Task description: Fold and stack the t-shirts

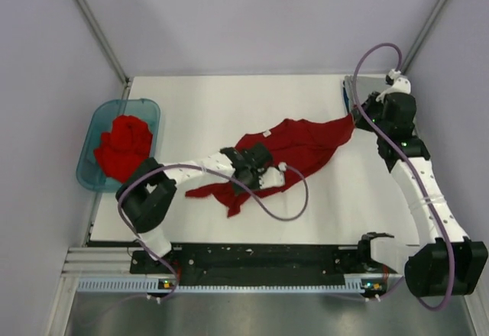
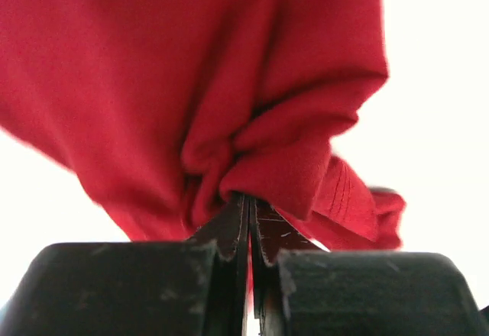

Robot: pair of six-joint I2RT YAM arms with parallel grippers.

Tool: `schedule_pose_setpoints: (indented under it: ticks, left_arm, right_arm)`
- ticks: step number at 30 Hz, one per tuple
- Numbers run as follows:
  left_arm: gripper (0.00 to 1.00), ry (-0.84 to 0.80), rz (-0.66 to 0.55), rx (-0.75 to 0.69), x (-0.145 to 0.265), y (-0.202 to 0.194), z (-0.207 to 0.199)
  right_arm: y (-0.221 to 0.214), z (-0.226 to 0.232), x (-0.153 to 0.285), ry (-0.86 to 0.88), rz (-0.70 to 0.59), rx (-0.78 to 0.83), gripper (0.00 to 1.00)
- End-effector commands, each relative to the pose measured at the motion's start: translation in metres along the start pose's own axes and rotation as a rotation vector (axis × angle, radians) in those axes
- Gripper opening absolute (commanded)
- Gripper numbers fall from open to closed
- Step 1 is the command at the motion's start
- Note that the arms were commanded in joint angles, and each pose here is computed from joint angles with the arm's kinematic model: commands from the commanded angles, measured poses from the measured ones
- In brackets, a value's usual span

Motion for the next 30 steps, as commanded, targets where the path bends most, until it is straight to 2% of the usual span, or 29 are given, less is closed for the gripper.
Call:
schedule_pose_setpoints:
  ticks: [1, 6, 10, 13, 16, 21, 24, 30]
  left_arm:
    - [0.0, 0.237, -0.219, 0.193, 0.108, 0.01, 0.085]
    - [0.0, 0.53, -0.462, 0.323, 0.263, -0.009, 0.138]
    - [0.0, 0.791, -0.536, 0.475, 0.359, -0.054, 0.161]
    - [0.0, 0.921, -0.56, 0.523, 0.402, -0.077, 0.164]
    - [0.0, 1.001, -0.549, 0.551, 0.424, -0.092, 0.164]
    - [0.0, 1.124, -0.485, 0.614, 0.432, -0.111, 0.184]
    - [0.0, 1.149, -0.445, 0.646, 0.408, -0.116, 0.215]
    - [0.0, 0.908, -0.315, 0.69, 0.263, -0.094, 0.287]
  right_arm:
    - [0.076, 0.017, 0.051, 0.055, -0.209, 0.073, 0.0]
    - [0.127, 0.04, 0.108, 0.131, -0.299, 0.145, 0.0]
    - [0.146, 0.044, 0.151, 0.118, -0.367, 0.161, 0.0]
    - [0.148, 0.046, 0.176, 0.128, -0.406, 0.167, 0.0]
    - [0.137, 0.046, 0.19, 0.138, -0.397, 0.186, 0.0]
    - [0.101, 0.062, 0.181, 0.301, -0.232, 0.19, 0.0]
    - [0.062, 0.064, 0.152, 0.377, -0.078, 0.133, 0.0]
    - [-0.023, 0.046, 0.078, 0.357, 0.162, -0.016, 0.0]
Point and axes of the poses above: each gripper's point midway between its finger pads, its own x axis back along the fingers, its own z axis along the line the jaws close on, y = z × x, the point moved 4 cm from there along x, back along the fingers, and after that the axes turned 8 degrees about x, right-handed, at the moved point
